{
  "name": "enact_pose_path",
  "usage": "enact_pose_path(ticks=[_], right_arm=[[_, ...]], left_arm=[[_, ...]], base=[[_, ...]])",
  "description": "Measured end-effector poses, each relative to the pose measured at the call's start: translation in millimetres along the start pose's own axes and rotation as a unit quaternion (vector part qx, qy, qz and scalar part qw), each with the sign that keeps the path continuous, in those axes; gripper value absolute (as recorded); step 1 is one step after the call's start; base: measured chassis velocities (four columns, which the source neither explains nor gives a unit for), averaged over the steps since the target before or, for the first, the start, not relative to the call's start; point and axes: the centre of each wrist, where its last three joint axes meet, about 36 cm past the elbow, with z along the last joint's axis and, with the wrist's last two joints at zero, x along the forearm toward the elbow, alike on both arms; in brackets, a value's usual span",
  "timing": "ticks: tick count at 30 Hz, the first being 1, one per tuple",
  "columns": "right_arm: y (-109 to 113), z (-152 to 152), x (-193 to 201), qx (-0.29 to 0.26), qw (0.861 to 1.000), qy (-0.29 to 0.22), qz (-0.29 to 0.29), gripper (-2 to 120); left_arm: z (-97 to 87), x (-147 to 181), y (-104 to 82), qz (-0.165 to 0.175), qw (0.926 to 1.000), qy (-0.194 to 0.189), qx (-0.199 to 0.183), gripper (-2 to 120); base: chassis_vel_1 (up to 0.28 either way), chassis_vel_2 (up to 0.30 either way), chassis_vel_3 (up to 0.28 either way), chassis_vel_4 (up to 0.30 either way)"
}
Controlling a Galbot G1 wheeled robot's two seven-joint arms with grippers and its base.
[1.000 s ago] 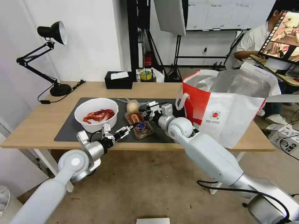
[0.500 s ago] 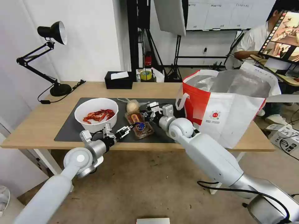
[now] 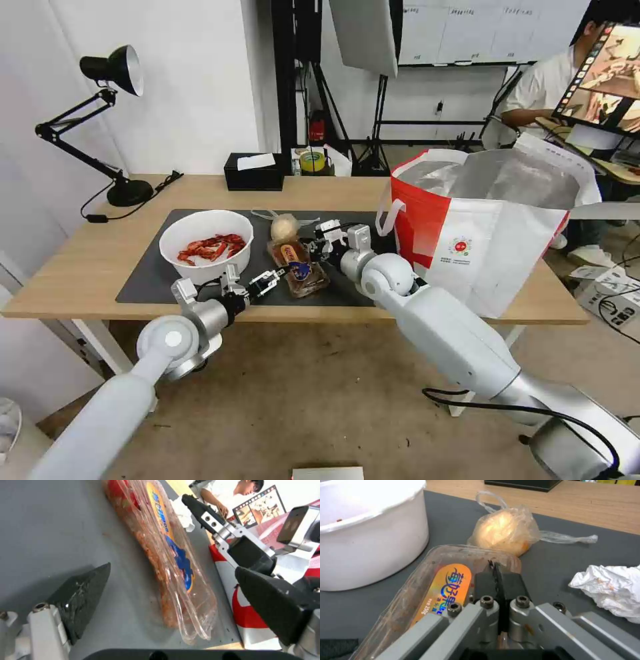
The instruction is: Pick up the trash from the table and place it into the takeout bag.
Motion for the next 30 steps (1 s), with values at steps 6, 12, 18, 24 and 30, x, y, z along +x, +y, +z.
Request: enact_pose_path(ticks=[6, 12, 18, 24, 30], right_arm=[[0.3, 0.4, -0.1, 0.000, 1.000, 0.000, 0.000, 0], [0.4, 1.8, 0.0, -0.001, 1.000, 0.001, 0.001, 0], [0.4, 3.7, 1.8, -0.004, 1.000, 0.001, 0.001, 0], [1.0, 4.3, 3.0, -0.005, 1.000, 0.000, 0.001, 0], [2.2, 3.7, 2.8, -0.005, 1.000, -0.001, 0.000, 0]], left_arm=[[-1.4, -1.8, -2.7, 0.004, 1.0000, -0.001, -0.002, 100], [-0.9, -6.8, -6.9, 0.010, 0.9999, -0.002, -0.002, 100], [0.0, -10.7, -8.4, 0.009, 1.0000, 0.000, -0.003, 100], [0.7, -11.3, -7.1, 0.004, 1.0000, 0.002, -0.005, 100], [0.7, -13.1, -7.5, -0.001, 0.9999, 0.009, -0.009, 100]], base=[[0.000, 0.000, 0.000, 0.000], [0.000, 0.000, 0.000, 0.000], [0.000, 0.000, 0.000, 0.000], [0.000, 0.000, 0.000, 0.000], [0.000, 0.000, 0.000, 0.000]])
